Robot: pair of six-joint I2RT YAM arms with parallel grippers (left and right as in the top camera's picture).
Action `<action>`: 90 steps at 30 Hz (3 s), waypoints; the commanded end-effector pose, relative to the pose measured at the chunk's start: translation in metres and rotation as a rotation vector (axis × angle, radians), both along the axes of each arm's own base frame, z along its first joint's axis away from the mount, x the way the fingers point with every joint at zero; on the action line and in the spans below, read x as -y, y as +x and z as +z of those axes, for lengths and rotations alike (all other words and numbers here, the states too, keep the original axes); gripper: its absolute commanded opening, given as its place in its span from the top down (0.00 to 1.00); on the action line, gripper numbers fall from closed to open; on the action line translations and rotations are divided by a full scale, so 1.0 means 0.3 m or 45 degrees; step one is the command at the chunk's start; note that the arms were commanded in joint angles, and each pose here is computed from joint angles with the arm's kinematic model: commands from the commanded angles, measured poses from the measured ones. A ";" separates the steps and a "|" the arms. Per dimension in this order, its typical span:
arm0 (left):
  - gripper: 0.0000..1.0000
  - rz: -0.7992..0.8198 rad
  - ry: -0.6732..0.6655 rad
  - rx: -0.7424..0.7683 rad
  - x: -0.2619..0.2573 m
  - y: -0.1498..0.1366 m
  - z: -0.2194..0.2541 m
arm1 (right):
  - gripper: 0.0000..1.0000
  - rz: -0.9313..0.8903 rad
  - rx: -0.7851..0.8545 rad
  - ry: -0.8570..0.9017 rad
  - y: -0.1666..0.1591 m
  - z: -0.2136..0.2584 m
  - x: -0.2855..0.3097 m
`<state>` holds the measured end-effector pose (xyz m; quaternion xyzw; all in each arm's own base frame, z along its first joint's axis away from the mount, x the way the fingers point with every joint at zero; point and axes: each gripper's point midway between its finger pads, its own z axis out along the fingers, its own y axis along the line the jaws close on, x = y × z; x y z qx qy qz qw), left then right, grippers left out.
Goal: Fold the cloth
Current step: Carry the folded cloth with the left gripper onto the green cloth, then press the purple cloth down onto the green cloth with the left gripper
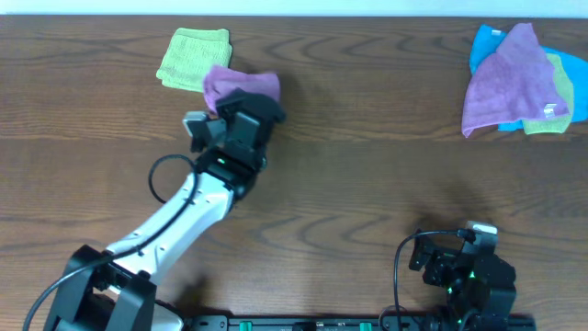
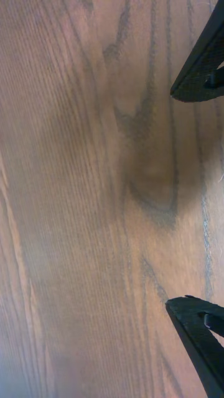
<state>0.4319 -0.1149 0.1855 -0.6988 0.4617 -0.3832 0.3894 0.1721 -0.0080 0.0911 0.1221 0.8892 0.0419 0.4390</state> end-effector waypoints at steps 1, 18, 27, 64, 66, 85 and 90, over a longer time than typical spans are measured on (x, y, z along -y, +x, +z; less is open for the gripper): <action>0.94 0.048 -0.002 0.068 -0.098 0.045 0.055 | 0.01 -0.026 0.000 0.002 -0.001 -0.007 0.009; 0.94 -0.184 0.545 0.163 -0.364 0.423 0.208 | 0.01 -0.026 0.000 0.002 -0.001 -0.007 0.009; 0.94 -0.370 0.728 0.183 -0.353 0.597 0.194 | 0.01 -0.026 0.000 0.002 -0.001 -0.007 0.009; 0.91 -0.384 0.742 -0.013 -0.348 0.663 -0.176 | 0.01 -0.026 0.000 0.002 -0.001 -0.007 0.009; 0.90 -0.404 0.739 -0.055 -0.336 0.654 -0.205 | 0.01 -0.026 0.000 0.002 -0.001 -0.007 0.009; 0.16 -0.463 0.705 -0.369 -0.377 0.560 -0.380 | 0.01 -0.026 0.000 0.002 -0.001 -0.007 0.009; 0.05 -0.466 0.594 -0.523 -0.376 0.486 -0.452 | 0.01 -0.026 0.000 0.002 -0.001 -0.007 0.009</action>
